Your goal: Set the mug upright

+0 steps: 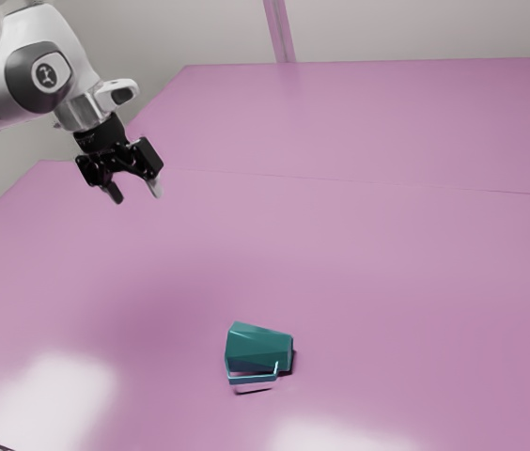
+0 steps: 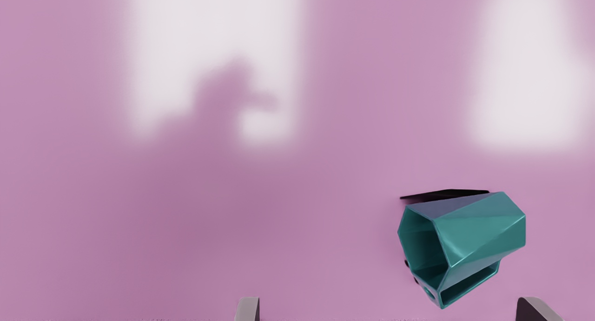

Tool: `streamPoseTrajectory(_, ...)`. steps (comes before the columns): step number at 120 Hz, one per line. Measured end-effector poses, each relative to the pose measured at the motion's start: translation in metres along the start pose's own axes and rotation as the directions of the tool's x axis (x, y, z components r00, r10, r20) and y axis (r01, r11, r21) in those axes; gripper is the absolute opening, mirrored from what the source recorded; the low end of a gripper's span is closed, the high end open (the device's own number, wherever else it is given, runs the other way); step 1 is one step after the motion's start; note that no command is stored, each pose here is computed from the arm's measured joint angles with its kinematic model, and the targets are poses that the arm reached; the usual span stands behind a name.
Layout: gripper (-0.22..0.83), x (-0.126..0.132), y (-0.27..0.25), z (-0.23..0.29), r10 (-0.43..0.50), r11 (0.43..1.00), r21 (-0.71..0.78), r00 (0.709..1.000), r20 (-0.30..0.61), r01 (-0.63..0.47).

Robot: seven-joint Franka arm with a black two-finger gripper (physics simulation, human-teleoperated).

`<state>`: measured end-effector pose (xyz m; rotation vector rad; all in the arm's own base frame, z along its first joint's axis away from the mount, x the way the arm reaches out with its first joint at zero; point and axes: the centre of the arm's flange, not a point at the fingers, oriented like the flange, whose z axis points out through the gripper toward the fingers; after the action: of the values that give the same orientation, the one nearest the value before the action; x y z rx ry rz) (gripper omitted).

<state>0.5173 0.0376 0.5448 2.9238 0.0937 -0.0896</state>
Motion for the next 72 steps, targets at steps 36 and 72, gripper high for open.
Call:
streamPoseTrajectory(36,0.62,-0.030,-0.009,0.129,-0.161,0.947,-0.231,0.954,0.254,0.222)
streamPoseTrajectory(72,0.62,-0.023,0.003,0.200,-0.231,0.892,-0.282,0.892,0.388,0.353)
